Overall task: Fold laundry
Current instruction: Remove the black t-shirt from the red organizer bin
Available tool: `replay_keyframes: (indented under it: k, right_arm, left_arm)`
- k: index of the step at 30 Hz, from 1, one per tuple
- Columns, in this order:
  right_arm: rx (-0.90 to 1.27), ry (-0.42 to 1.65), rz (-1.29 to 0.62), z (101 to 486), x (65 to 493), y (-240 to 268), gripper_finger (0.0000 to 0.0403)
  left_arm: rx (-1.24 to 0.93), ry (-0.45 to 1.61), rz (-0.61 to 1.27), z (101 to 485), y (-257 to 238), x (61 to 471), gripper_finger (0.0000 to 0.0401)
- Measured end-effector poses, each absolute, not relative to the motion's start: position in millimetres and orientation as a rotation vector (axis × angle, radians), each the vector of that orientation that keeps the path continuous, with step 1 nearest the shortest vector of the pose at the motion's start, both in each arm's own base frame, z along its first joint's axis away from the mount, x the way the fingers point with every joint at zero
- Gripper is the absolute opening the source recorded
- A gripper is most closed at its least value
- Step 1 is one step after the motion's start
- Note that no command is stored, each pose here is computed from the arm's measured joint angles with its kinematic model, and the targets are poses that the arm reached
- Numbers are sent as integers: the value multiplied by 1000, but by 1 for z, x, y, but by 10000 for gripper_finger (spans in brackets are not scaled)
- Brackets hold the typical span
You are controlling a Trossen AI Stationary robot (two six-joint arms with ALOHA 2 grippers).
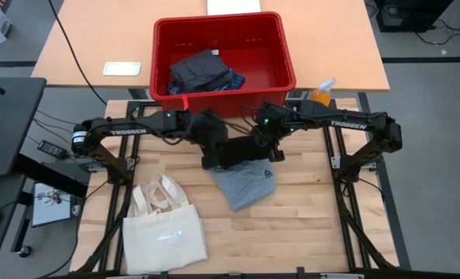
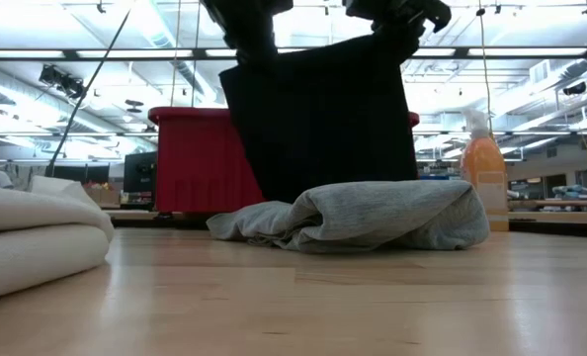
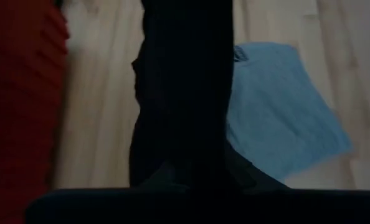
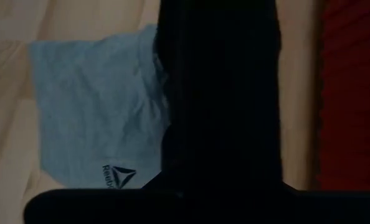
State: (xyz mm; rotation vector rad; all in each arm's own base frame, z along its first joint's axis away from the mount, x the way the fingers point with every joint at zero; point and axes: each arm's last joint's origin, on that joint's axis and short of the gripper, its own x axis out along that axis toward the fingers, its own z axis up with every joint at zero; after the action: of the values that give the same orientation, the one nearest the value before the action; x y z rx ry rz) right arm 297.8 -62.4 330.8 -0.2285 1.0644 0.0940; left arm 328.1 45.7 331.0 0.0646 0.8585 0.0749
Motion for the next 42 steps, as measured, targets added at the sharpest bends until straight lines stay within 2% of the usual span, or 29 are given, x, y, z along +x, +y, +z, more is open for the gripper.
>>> replay_keyframes:
  k: [11,15,18,25,29,35,42]
  right_arm:
    - [-222,1072,116,330,300,-50,55]
    - [-156,1085,120,329,298,-49,79]
    - [-113,1118,150,328,295,-45,122]
    - [-24,1240,185,323,286,-28,249]
    - [31,1312,189,322,280,-19,291]
    - [116,1343,170,321,278,-9,302]
    - [133,1234,219,324,289,11,288]
  left_arm:
    - [56,858,31,329,25,333,34]
    - [12,861,41,328,21,333,50]
    - [6,868,22,327,13,332,90]
    - [-70,844,-38,329,-11,334,223]
    - [-162,807,-85,332,-26,337,271]
    - [-273,812,-77,332,-40,336,285]
    - [-187,893,-20,305,-71,348,285]
